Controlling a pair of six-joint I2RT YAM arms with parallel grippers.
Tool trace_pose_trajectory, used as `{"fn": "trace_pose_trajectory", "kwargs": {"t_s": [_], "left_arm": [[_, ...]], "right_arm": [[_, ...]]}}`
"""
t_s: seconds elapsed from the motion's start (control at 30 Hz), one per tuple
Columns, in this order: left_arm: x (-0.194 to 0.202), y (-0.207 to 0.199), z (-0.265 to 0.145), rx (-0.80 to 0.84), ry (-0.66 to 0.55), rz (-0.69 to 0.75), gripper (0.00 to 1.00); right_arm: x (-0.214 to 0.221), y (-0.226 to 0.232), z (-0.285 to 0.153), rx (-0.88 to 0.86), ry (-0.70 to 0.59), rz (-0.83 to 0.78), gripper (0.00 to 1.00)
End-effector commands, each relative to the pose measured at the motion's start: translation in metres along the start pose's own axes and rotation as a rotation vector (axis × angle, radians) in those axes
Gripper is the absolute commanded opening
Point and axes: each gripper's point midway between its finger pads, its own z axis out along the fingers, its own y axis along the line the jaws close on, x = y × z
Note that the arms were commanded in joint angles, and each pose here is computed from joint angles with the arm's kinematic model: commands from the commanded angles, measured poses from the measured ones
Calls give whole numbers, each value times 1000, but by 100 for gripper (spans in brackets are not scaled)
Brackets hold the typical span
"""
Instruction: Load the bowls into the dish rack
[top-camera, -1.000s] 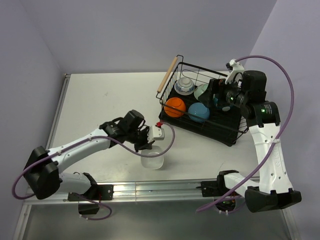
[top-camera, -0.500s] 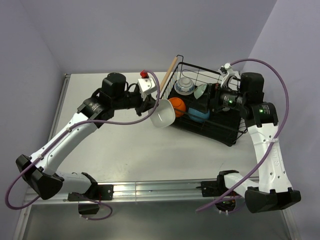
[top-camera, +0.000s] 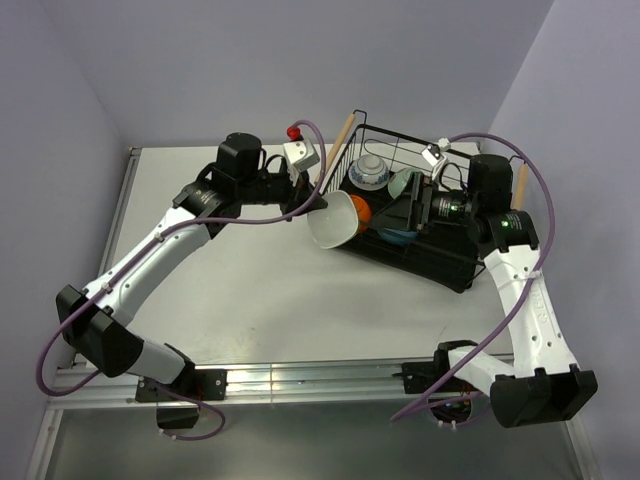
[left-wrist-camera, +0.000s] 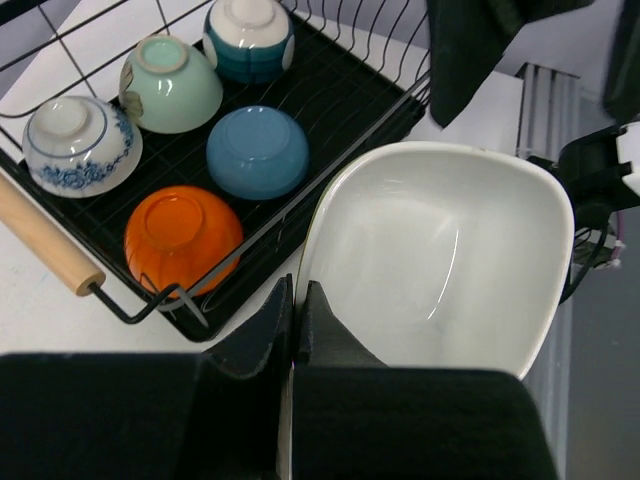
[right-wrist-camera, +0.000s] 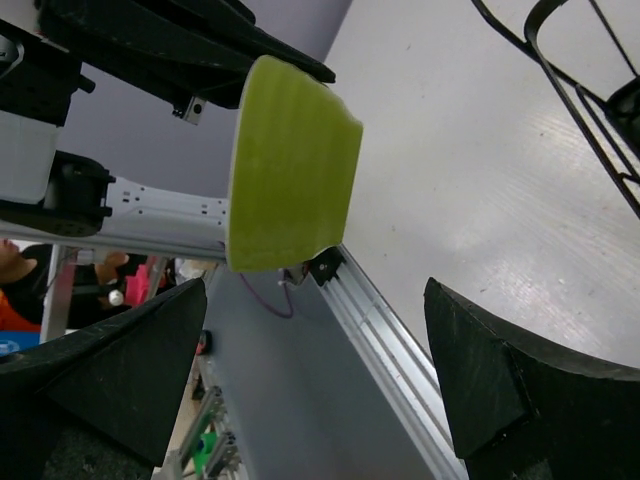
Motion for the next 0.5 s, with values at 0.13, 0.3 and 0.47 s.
{"fn": "trace_pose_trajectory", "kwargs": {"t_s": [0.13,0.3,0.47], "left_arm": [[-40,-16,-1,90,-115,32,0],[-39,-15,0,86,-115,27,0],[-37,-16,3,87,-108,28,0]], "right_arm": [[-1,13,13,-117,40,73,96],[2,28,16,-203,87,96,96],[5,36,25,-211,110,80,96]]}}
